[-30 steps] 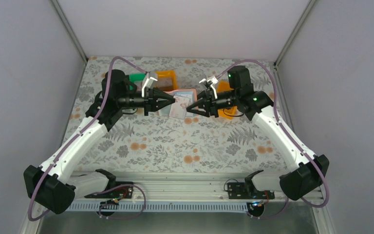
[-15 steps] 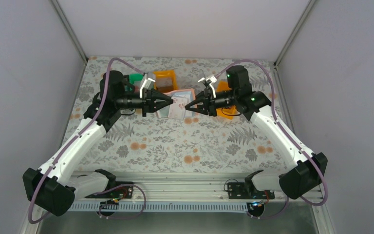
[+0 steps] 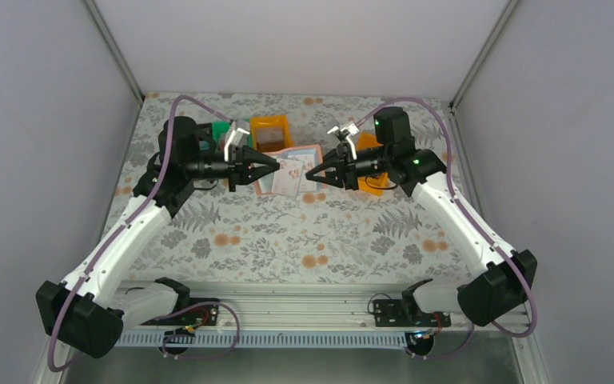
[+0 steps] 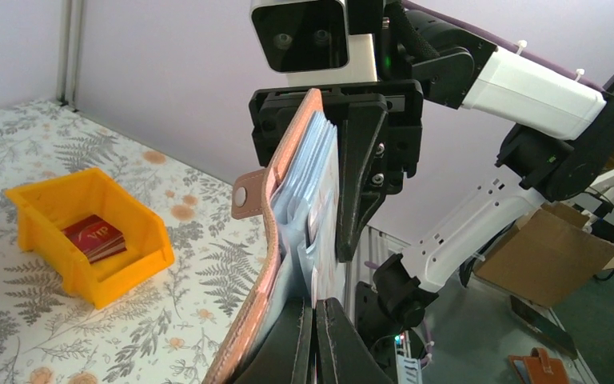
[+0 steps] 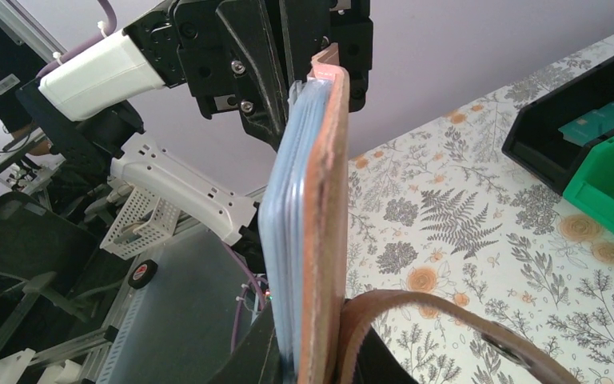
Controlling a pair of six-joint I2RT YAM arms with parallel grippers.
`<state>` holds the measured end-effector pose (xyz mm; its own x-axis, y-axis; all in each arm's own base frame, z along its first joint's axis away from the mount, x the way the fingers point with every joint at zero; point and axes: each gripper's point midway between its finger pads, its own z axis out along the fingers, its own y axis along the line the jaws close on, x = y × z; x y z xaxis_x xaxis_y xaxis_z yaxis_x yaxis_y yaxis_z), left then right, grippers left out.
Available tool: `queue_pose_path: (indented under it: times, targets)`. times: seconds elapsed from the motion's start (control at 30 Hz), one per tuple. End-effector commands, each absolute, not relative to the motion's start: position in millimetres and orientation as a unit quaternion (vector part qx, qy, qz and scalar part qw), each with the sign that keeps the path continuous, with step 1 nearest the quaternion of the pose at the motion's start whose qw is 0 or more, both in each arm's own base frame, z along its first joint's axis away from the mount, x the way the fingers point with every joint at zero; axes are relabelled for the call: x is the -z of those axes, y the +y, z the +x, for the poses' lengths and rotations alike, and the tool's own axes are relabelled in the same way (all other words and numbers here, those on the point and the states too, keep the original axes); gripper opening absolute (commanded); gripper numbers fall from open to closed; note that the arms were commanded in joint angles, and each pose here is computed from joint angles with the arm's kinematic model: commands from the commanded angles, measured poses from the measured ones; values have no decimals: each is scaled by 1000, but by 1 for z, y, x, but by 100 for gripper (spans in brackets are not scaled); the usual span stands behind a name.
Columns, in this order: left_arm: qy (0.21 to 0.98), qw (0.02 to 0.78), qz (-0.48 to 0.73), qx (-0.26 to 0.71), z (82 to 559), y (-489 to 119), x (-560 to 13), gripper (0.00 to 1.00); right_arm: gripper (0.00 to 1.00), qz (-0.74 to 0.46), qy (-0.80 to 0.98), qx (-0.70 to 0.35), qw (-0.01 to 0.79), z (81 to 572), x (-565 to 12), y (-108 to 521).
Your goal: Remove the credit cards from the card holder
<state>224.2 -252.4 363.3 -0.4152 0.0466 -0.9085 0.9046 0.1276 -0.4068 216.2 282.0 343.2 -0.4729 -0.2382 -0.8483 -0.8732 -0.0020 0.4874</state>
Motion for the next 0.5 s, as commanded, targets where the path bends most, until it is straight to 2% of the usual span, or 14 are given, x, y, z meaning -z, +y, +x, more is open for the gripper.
queue_pose_path:
  times: [0.0,0.3,0.47]
  targets:
    - [643,397,364,544,224,-247,-365,2,4,-447,622,-570,298,209,-358,278]
    - [637,400,367,548,225,-246,-364,3,4,-442,628,-572,288,209,-355,278]
    - [630,396,378,550,219,-251,-363,9,4,-445,622,-577,285,208,-356,279]
